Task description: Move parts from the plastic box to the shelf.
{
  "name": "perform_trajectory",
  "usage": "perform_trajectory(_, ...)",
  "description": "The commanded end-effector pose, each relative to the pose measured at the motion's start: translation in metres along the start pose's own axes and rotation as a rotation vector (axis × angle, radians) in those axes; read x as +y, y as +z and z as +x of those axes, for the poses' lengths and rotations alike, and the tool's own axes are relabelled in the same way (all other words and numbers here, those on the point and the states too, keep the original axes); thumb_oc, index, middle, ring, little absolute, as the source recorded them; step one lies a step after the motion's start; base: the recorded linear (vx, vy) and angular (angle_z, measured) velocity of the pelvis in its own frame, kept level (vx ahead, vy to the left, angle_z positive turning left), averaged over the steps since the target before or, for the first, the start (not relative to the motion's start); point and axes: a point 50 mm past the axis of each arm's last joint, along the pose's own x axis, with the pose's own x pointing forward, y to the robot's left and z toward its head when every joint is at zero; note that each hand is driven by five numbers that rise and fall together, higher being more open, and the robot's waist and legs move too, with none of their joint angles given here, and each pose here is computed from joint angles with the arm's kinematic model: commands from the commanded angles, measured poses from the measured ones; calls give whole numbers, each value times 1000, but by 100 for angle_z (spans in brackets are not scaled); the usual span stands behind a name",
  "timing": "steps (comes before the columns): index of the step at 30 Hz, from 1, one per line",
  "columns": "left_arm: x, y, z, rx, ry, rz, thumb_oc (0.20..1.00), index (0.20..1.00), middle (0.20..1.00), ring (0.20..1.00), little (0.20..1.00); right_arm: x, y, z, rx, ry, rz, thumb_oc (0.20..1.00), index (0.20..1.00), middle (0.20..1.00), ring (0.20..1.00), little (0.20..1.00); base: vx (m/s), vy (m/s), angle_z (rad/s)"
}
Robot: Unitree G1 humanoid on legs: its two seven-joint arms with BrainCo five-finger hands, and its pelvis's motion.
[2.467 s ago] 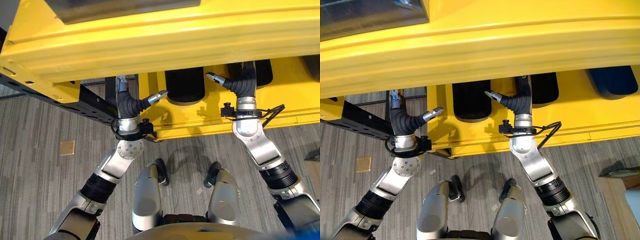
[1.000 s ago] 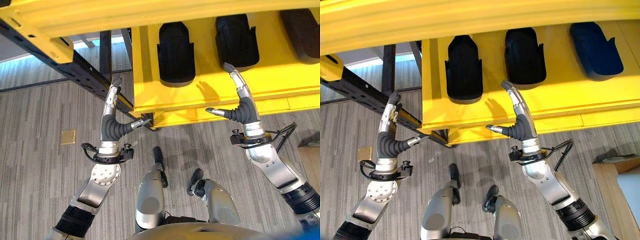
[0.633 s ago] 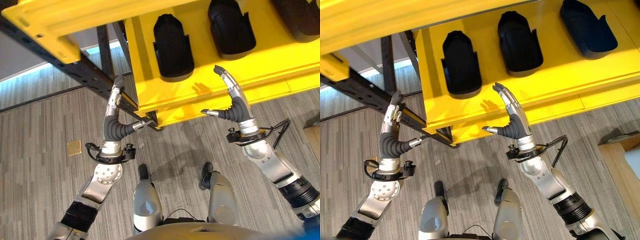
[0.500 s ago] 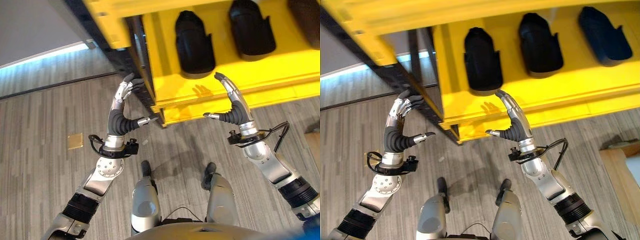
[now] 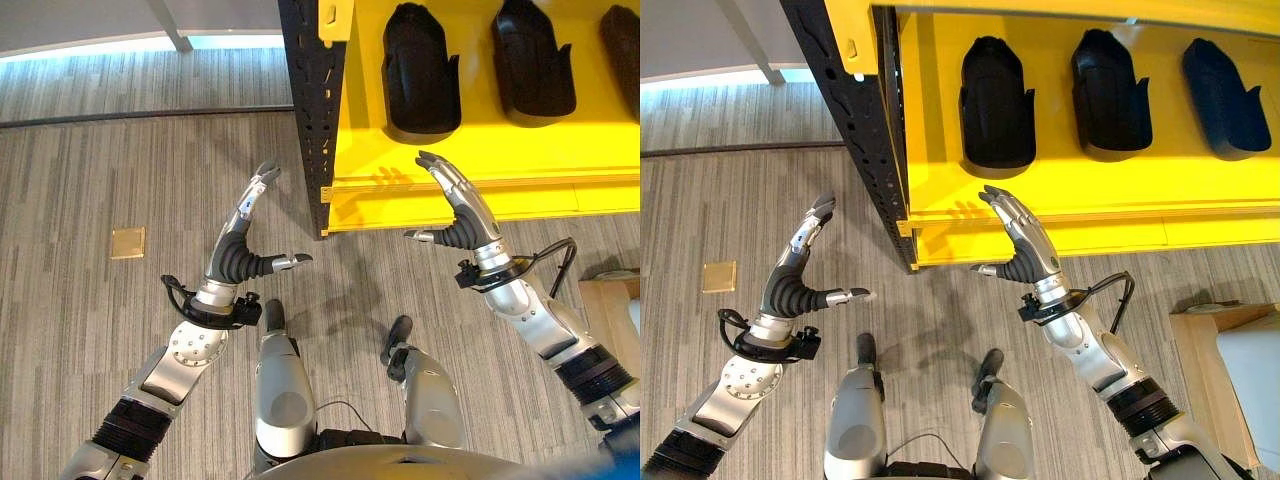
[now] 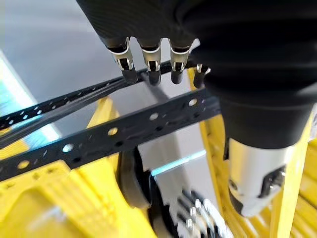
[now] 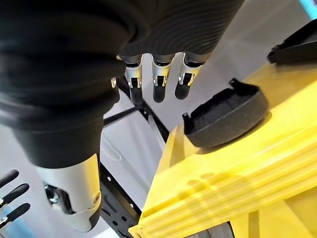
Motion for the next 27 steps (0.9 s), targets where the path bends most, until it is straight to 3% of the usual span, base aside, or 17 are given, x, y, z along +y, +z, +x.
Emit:
perform_trajectory(1, 11, 9, 2, -8, 49, -86, 1000, 1000, 1000, 1000, 1000, -9, -3, 9, -6, 15, -88, 1000, 1000, 1000, 1000, 1000, -46, -123, -5)
perform_trajectory(3, 24, -11, -7, 155, 186, -159, 1000, 1000, 1000, 1000, 1000, 4, -19, 0, 90, 125, -167, 1000, 1000, 1000, 1000, 1000, -39, -205, -6)
perform_trajectory(8, 35, -18, -15, 221, 300, -159, 1000, 1000, 1000, 1000, 1000, 17, -39, -10, 229, 200, -225, 1000, 1000, 1000, 1000, 1000, 52, -85, 0)
perform_trajectory(27, 38, -18, -5, 214, 323, -135, 1000, 1000, 1000, 1000, 1000, 14, -44, 18, 275, 144, -293, 1000, 1000, 1000, 1000, 1000, 29, -4, 1)
